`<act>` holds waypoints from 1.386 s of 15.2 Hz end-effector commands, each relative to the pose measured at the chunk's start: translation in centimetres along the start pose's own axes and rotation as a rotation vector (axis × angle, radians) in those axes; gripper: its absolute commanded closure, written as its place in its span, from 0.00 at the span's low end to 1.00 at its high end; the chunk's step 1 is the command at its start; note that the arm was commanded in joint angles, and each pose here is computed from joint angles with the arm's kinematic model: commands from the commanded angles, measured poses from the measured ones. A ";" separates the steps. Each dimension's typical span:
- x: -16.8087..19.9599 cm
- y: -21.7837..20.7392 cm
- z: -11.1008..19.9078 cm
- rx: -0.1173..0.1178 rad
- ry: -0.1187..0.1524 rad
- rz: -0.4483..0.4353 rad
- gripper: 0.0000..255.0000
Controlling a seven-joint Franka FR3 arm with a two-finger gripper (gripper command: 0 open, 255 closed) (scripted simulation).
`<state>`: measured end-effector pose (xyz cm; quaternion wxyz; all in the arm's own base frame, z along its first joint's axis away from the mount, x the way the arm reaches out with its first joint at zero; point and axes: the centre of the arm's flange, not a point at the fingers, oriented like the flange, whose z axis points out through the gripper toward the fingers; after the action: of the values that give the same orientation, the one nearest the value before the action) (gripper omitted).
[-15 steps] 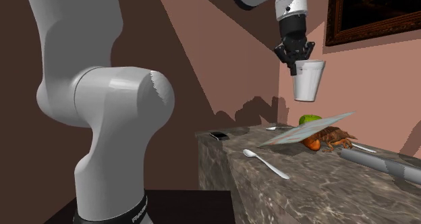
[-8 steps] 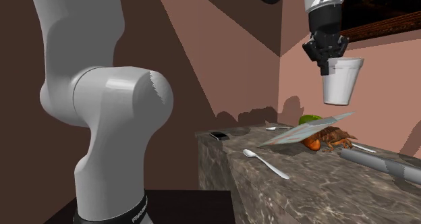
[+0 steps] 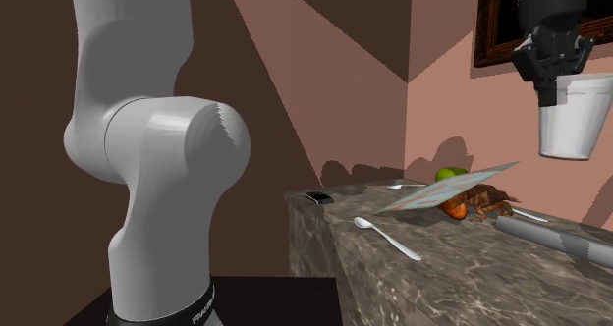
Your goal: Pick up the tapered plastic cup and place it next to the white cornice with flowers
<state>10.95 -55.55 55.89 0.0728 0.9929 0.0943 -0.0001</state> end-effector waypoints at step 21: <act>-1.3 -0.6 10.9 -0.002 0.000 -0.003 1.00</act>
<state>9.58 -56.70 45.55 0.0736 0.9927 0.0958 -0.0003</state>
